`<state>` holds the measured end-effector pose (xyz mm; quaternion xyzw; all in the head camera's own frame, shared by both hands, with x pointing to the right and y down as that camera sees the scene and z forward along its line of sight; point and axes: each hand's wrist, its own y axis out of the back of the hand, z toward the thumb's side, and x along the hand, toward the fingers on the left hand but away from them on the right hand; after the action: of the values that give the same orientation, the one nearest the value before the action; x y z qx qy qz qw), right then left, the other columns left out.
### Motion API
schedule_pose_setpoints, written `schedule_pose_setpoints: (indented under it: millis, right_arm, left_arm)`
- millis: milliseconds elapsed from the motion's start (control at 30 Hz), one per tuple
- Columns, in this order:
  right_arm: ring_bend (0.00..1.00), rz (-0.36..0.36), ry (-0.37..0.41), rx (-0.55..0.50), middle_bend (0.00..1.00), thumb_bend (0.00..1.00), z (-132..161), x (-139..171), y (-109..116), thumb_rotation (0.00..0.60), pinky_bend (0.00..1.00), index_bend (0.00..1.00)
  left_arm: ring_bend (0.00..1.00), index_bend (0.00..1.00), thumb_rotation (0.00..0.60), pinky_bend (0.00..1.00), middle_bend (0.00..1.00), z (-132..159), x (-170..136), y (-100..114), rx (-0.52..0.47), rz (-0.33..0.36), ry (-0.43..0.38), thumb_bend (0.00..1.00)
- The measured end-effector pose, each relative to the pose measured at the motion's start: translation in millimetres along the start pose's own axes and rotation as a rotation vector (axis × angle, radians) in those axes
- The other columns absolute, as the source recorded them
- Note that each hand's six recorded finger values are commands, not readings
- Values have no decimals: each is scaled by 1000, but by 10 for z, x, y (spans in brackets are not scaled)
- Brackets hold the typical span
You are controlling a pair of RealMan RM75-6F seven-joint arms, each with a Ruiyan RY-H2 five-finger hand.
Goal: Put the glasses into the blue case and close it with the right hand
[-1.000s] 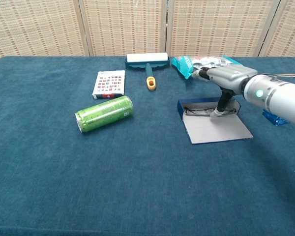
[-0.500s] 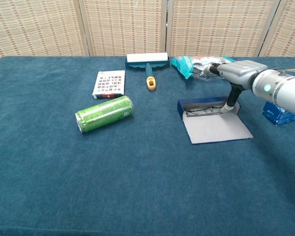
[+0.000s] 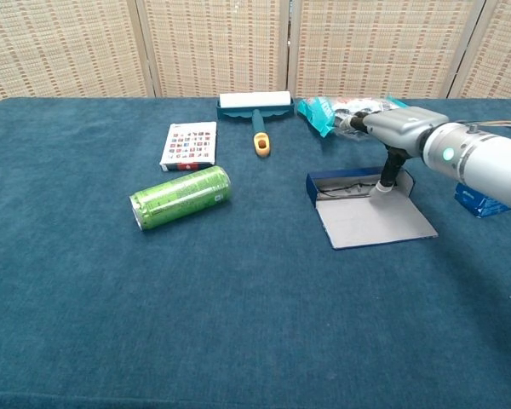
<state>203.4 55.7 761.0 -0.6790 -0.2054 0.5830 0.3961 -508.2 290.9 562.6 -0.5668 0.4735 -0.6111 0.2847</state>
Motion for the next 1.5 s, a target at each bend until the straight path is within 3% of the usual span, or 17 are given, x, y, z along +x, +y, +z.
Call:
schedule_pose_setpoints:
  millis: [333, 567, 1100, 1500]
  right_arm:
    - [0, -70, 68, -25, 0, 96, -27, 474, 9, 600, 0, 0]
    - [0, -87, 86, -42, 0, 102, -198, 917, -152, 600, 0, 0]
    - [0, -29, 90, -21, 0, 105, -253, 898, -479, 600, 0, 0]
    - [0, -32, 84, -16, 0, 105, -251, 807, -479, 600, 0, 0]
  left_arm:
    - [0, 0, 600, 0, 0, 47, 5, 3, -1, 1, -20, 410]
    - [0, 0, 600, 0, 0, 115, 5, -26, 1, -10, -42, 411]
    - [0, 0, 600, 0, 0, 107, -6, -59, 6, -20, -37, 410]
    - [0, 0, 600, 0, 0, 104, 0, -63, 7, -18, -36, 410]
